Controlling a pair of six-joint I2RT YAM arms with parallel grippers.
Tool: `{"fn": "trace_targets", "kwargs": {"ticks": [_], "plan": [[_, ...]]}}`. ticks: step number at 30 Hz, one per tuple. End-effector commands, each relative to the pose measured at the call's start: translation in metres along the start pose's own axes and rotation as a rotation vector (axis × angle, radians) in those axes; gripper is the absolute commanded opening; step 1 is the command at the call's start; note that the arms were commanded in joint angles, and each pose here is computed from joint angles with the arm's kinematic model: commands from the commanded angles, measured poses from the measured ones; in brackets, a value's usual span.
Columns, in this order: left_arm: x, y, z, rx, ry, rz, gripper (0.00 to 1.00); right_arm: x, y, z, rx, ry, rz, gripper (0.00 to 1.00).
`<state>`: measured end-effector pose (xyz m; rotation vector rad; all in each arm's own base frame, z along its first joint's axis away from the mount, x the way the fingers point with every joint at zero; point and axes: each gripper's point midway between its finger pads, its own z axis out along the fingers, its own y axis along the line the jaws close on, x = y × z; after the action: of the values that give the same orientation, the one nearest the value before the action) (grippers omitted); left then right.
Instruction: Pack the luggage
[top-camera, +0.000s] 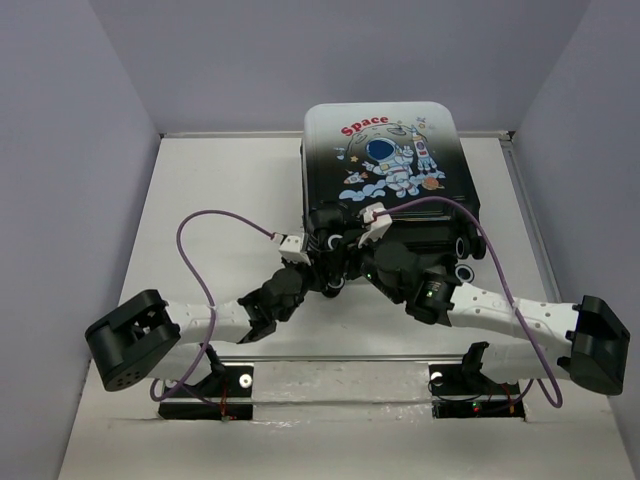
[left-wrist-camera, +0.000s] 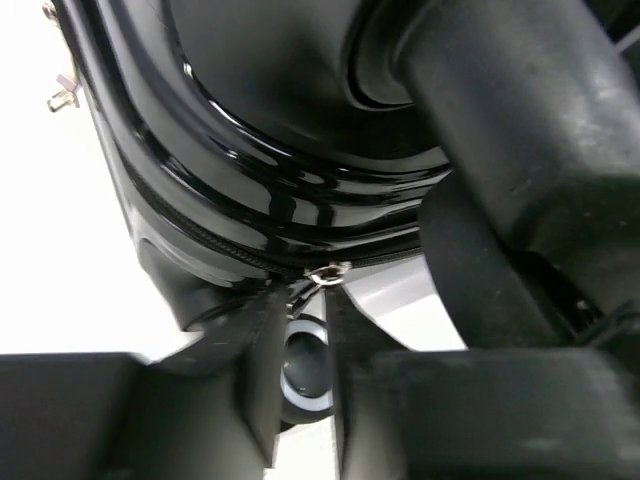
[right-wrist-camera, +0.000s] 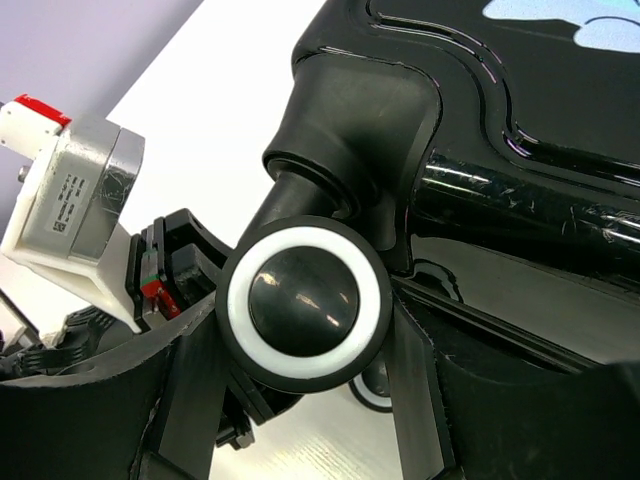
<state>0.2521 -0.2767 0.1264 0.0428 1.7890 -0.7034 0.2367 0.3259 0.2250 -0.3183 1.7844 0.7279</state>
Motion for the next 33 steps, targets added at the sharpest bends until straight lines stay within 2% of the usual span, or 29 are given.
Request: {"fn": "trace_targets", "kwargs": {"ticks": [1,4,12,13,18,24,28,33], "plan": [[-0.078,-0.050,0.004,0.132,-0.256,-0.173,0.20,-0.040,0.029,-0.002,-0.109,-0.123,0.120,0.07],[-0.079,-0.047,0.005,0.111,-0.265,-0.177,0.06,-0.039,0.027,-0.005,-0.105,-0.125,0.127,0.07],[-0.071,-0.003,-0.008,-0.069,-0.240,-0.091,0.06,-0.037,0.011,-0.022,-0.069,-0.141,0.135,0.07],[-0.059,0.021,-0.017,-0.150,-0.209,-0.047,0.06,-0.035,0.003,-0.028,-0.047,-0.140,0.131,0.07],[-0.051,0.058,-0.029,-0.229,-0.187,-0.076,0.06,-0.034,-0.004,-0.039,-0.035,-0.142,0.127,0.07],[-0.068,0.095,-0.039,-0.319,-0.214,-0.096,0.06,-0.038,-0.011,-0.058,-0.040,-0.152,0.137,0.07],[-0.095,0.120,-0.031,-0.396,-0.260,-0.103,0.06,-0.031,-0.006,-0.060,-0.076,-0.124,0.129,0.07],[-0.135,0.119,-0.011,-0.432,-0.316,-0.079,0.06,-0.021,0.003,-0.055,-0.108,-0.088,0.114,0.07]]}}
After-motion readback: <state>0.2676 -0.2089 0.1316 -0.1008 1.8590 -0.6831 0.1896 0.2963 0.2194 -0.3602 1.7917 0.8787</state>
